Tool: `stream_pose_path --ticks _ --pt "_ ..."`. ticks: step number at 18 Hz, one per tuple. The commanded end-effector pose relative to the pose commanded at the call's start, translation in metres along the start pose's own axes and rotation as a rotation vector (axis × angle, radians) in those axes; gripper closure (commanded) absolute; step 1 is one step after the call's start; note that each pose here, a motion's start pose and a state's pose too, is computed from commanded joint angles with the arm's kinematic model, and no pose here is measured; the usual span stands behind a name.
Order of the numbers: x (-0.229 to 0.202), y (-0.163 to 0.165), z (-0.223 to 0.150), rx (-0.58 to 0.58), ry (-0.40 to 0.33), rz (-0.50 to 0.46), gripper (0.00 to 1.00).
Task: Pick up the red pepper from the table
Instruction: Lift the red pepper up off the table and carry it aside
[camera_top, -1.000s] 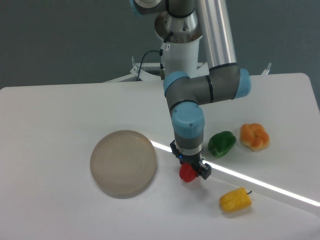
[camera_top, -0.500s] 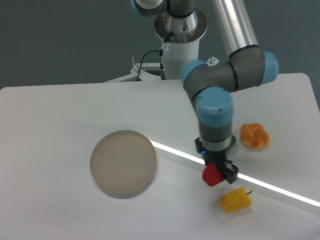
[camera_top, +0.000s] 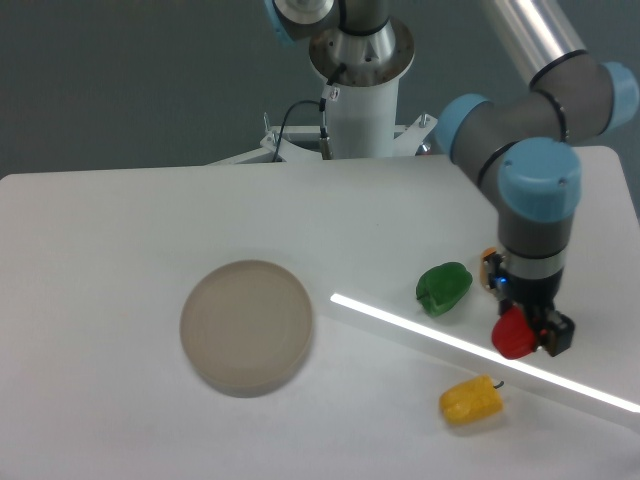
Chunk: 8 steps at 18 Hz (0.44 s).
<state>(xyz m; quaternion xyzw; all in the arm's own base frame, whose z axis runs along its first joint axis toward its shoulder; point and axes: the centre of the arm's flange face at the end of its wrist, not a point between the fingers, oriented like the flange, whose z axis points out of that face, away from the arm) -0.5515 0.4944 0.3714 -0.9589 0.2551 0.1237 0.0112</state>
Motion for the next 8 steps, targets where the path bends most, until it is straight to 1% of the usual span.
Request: stream_pose_path --ticks 5,8 --pt "0.001 -0.005 0.000 0.019 0.002 0.003 0.56" --pt "0.003 -0.015 0.001 0.027 0.002 0.012 0.56"
